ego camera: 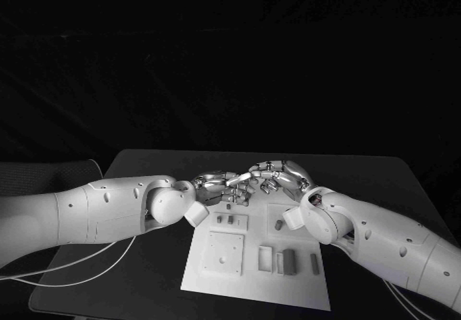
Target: Assemble the parts on the task board
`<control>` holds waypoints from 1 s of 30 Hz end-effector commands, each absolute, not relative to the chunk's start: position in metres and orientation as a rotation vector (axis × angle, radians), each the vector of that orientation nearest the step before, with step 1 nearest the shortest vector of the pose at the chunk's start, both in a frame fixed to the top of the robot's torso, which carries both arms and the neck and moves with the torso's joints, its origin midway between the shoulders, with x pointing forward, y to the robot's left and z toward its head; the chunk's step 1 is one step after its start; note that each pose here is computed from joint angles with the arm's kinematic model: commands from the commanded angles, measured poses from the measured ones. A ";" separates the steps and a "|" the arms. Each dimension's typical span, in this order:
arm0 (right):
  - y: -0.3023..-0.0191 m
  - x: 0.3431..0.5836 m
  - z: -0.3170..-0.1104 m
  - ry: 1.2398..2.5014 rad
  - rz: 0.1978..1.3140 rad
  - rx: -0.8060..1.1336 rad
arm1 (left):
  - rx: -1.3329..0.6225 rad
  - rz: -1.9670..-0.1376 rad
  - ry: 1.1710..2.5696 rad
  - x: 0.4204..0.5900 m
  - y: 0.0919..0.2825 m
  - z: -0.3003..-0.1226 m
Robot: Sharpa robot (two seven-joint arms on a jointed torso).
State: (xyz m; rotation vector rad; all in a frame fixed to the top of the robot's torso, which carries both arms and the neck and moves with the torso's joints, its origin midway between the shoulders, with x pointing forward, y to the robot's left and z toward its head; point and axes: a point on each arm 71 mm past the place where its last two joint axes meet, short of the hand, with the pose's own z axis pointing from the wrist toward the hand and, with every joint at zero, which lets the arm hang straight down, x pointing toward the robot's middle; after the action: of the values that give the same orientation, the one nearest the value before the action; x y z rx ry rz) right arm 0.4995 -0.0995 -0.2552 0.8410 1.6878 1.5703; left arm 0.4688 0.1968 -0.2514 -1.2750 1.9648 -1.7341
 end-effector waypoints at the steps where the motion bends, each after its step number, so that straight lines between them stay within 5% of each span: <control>1: -0.098 0.498 -0.256 1.705 1.587 0.826 | -1.241 -1.770 1.966 0.468 0.194 -0.249; 30: -0.097 0.496 -0.256 1.718 1.591 0.821 | -1.241 -1.690 1.928 0.471 0.197 -0.250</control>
State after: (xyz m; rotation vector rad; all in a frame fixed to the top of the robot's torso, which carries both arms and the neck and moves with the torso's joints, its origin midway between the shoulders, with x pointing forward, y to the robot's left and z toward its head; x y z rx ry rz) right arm 0.4970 -0.0981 -0.2556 0.8377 1.7062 1.5762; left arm 0.4698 0.1973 -0.2515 -1.2485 1.9517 -1.6929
